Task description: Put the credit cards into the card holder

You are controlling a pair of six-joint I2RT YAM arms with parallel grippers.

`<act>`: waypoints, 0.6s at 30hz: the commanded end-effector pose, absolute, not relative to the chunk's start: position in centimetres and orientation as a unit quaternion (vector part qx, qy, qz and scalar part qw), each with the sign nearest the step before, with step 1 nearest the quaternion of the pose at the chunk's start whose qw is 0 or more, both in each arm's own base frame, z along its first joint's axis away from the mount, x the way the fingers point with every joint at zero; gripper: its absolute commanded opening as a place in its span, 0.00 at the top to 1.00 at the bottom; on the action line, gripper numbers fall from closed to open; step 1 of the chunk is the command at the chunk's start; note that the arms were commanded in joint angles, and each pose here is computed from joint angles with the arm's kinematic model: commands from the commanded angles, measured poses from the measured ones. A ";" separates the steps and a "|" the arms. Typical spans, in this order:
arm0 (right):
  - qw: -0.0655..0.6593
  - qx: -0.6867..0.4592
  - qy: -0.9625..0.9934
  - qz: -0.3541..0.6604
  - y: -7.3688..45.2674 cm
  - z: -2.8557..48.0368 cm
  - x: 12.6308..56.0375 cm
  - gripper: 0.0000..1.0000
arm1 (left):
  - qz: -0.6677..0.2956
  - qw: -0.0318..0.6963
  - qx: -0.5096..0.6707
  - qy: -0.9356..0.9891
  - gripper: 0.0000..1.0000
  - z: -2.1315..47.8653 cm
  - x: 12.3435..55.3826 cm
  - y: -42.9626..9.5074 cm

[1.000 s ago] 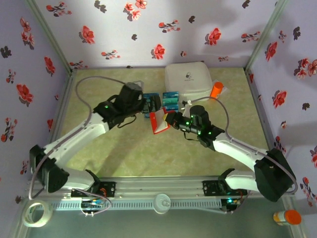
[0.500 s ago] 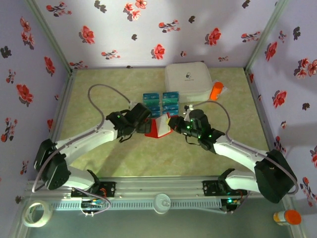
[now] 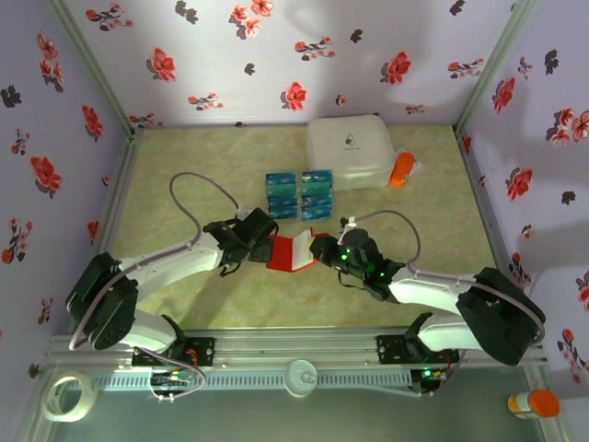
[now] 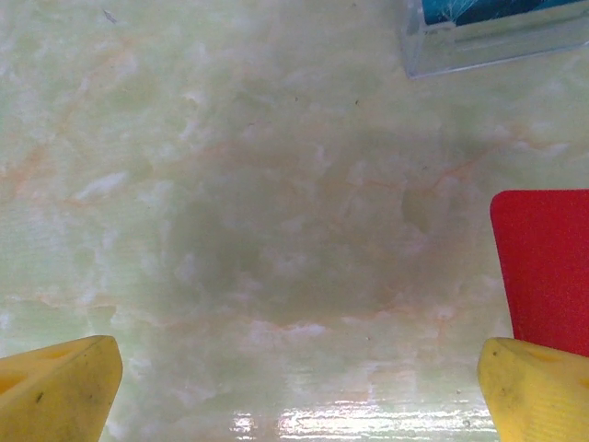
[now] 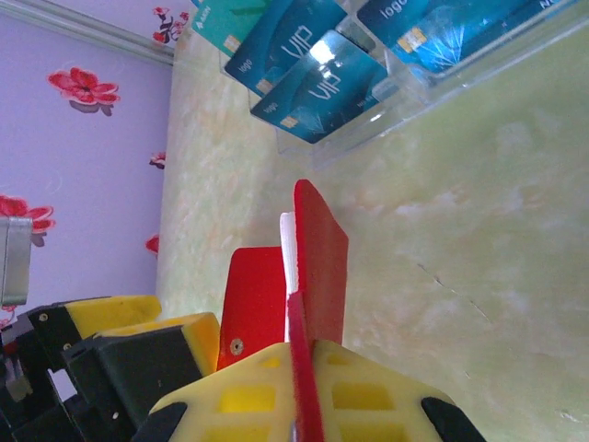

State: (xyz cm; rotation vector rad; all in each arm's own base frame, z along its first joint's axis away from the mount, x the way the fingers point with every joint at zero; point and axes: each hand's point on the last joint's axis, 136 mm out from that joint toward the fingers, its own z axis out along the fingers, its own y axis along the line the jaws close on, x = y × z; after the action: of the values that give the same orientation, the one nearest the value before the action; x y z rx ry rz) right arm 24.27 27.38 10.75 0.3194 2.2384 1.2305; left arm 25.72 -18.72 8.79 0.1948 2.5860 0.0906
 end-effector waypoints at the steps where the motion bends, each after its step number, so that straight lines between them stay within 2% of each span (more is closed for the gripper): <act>1: 0.321 0.143 0.810 0.469 27.6 11.8 25.1 1.00 | 0.046 0.271 0.063 0.959 0.00 7.9 26.0 -18.5; 18: 0.296 0.135 0.817 0.476 32.0 6.8 23.8 1.00 | 0.089 0.254 0.055 0.961 0.00 5.2 24.9 -16.1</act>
State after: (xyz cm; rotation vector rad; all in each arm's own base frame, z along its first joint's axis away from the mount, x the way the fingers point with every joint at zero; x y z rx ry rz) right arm 23.02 31.12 5.26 0.3216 2.2637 1.2018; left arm 24.54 -16.78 5.40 0.1892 2.6339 0.2010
